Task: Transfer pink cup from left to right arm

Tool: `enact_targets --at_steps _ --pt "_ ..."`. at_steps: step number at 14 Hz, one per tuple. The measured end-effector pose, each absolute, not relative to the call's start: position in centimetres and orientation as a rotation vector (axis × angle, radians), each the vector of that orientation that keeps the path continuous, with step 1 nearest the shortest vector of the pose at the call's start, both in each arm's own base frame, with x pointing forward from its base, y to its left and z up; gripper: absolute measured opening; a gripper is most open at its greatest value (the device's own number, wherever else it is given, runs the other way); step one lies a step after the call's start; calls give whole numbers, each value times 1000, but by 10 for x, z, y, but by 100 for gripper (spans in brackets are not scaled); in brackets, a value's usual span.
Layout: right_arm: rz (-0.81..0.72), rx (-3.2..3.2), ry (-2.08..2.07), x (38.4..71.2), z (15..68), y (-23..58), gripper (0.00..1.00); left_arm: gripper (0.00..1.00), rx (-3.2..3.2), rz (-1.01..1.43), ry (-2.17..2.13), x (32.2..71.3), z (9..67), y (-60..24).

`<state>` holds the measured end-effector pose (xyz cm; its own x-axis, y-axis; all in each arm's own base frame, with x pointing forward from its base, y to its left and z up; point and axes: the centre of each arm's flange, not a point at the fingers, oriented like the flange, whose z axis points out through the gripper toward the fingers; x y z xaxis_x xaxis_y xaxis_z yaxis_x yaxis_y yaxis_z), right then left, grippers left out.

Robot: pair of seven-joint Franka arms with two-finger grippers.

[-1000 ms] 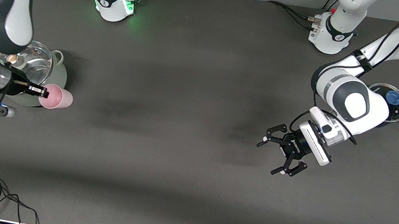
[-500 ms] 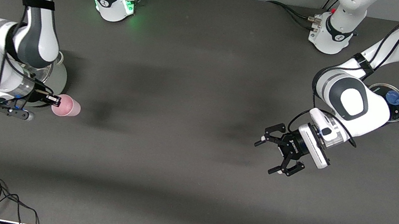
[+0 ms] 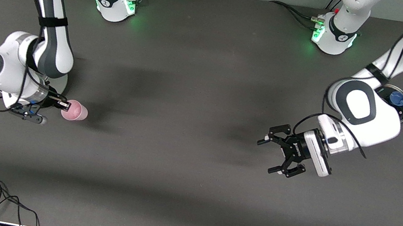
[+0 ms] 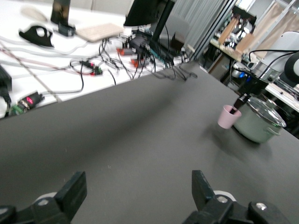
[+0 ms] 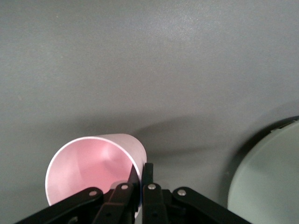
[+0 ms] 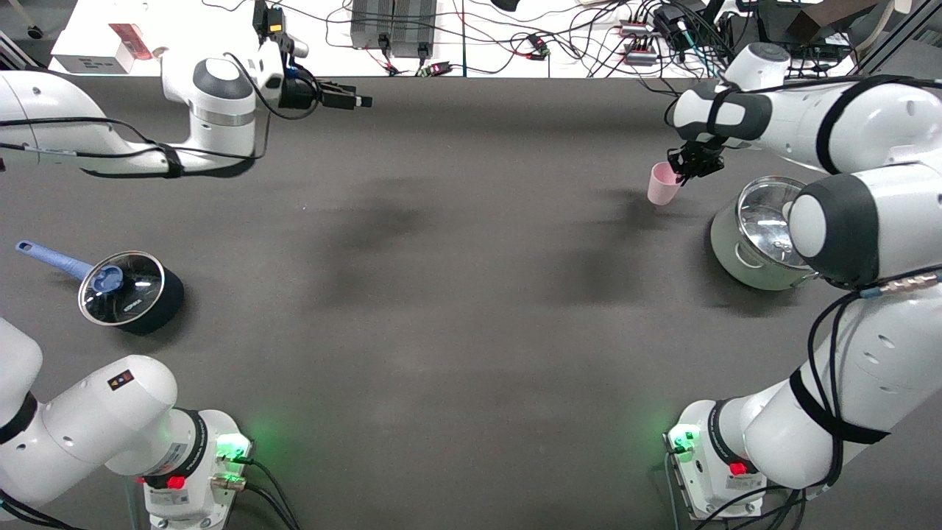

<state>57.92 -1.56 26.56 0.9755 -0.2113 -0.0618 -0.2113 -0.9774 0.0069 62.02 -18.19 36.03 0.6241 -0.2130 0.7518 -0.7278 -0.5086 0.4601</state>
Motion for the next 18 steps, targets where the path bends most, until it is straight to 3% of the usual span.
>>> enact_targets --at_steps 5,7,8,15,18 --pt "-76 3121 -304 582 244 -14 5 100 2087 565 -716 625 386 -153" --pt "-69 3124 -283 582 245 -14 11 100 2151 411 -762 622 398 -131" --pt "-65 3124 -280 583 246 -14 16 100 2199 314 -791 620 407 -119" --pt "70 3176 -275 593 296 -11 86 100 2585 -199 -901 608 477 -37" --pt "129 3221 -280 592 334 -11 98 100 2714 -338 -782 601 502 0"
